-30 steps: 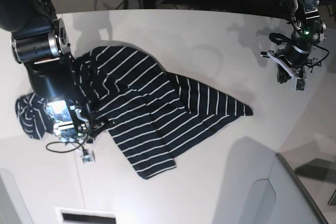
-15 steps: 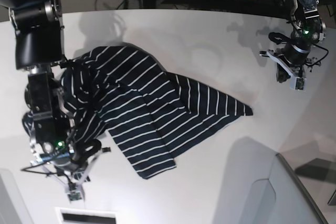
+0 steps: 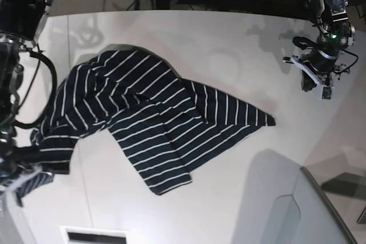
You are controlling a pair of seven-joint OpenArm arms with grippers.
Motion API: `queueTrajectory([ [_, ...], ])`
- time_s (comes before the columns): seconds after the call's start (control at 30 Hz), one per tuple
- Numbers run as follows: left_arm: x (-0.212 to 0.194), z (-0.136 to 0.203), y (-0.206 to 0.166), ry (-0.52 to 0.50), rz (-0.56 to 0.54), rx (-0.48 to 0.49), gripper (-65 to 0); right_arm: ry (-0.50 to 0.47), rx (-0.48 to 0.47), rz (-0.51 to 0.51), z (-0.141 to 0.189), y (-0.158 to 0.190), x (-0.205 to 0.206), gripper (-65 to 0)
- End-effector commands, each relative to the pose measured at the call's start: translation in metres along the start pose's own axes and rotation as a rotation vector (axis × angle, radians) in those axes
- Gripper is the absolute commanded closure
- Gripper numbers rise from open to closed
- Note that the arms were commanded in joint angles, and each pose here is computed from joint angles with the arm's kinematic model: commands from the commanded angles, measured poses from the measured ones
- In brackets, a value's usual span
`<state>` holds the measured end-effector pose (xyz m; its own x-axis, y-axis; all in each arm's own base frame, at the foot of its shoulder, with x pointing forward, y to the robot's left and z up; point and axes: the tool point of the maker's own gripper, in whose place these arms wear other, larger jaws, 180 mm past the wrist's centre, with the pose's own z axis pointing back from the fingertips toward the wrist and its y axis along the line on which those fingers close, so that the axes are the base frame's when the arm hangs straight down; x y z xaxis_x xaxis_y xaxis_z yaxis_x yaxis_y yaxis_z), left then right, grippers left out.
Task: Layout the t-shirt on the table in an organized manner, then fold the t-shirt properly
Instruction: 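Drag the held shirt edge away from the left gripper to spread it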
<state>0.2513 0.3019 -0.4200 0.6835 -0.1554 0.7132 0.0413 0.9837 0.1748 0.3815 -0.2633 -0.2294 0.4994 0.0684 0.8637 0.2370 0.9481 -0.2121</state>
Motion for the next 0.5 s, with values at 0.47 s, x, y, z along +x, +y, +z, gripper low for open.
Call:
queueTrajectory([
  [0.47, 0.017, 0.001, 0.008, -0.05, -0.007, 0.015, 0.0, 0.0, -0.302, -0.096, 0.047, -0.123, -0.06, 0.0],
])
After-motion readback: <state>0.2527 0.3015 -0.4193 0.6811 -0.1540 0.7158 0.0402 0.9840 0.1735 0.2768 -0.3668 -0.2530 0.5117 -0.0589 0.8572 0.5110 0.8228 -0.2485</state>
